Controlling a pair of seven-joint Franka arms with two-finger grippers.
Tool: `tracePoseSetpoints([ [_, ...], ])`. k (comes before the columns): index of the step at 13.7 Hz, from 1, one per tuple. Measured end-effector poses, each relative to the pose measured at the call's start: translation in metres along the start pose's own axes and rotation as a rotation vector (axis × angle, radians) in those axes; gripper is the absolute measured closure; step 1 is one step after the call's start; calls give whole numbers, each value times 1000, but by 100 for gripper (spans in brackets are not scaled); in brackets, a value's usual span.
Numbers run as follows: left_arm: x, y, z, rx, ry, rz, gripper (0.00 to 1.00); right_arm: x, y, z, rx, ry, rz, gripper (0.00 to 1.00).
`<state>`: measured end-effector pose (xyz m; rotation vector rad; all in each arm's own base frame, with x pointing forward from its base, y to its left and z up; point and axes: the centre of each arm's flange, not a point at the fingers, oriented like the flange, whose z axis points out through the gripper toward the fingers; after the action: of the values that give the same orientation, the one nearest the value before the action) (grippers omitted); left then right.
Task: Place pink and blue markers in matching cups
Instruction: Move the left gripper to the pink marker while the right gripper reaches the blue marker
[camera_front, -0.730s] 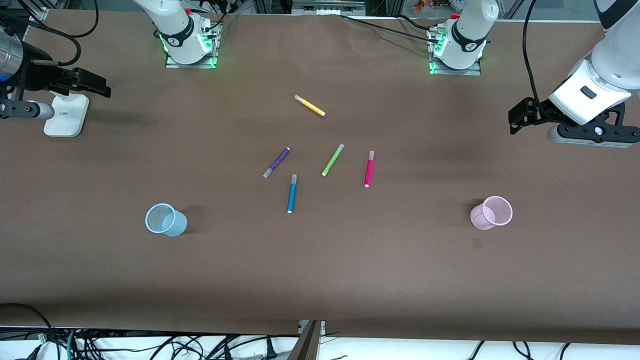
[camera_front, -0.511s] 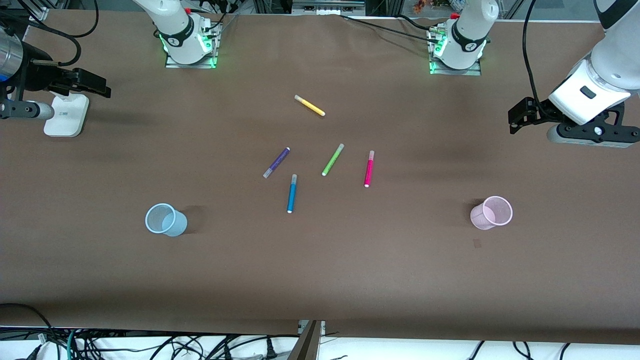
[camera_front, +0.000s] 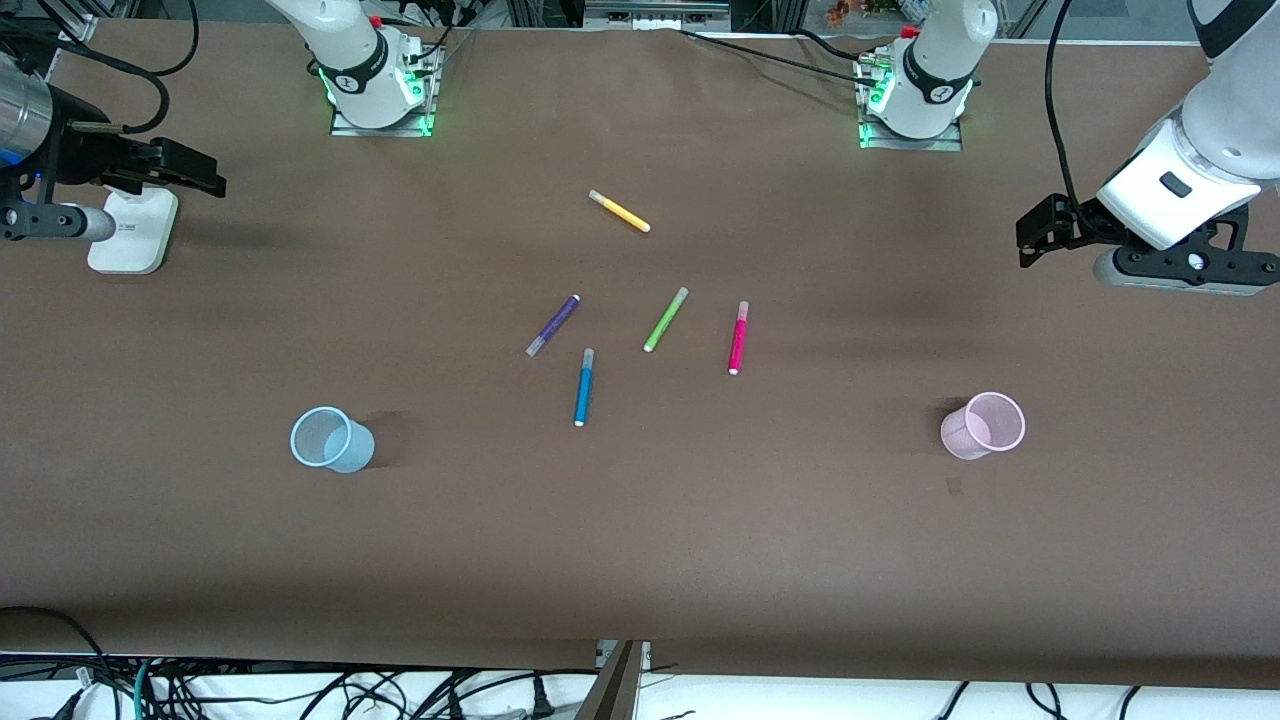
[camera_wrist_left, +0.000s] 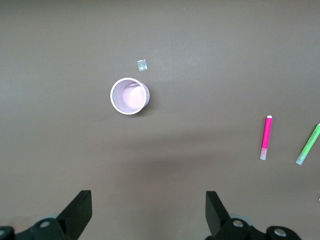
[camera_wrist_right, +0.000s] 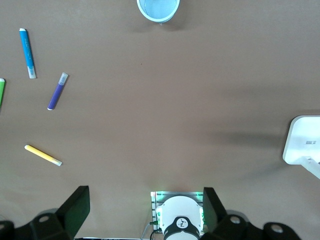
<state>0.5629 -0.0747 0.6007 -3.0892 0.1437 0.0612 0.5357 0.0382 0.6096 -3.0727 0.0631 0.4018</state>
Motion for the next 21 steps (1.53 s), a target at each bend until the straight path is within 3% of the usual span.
tracePoseSetpoints([
  [3,-1,0,8,1,-31,1,0,5,0,6,-3,-12,0,0],
  [7,-3,13,43,-2,-189,32,0,10,-8,9,-7,-3,-13,0],
  [13,-12,67,122,-55,-339,118,0,31,-107,41,-34,49,-75,0],
  [18,-38,125,197,-51,-283,217,0,67,-181,111,-37,86,26,0],
  [21,-56,167,243,-64,-162,305,0,80,-238,166,-40,102,93,0],
])
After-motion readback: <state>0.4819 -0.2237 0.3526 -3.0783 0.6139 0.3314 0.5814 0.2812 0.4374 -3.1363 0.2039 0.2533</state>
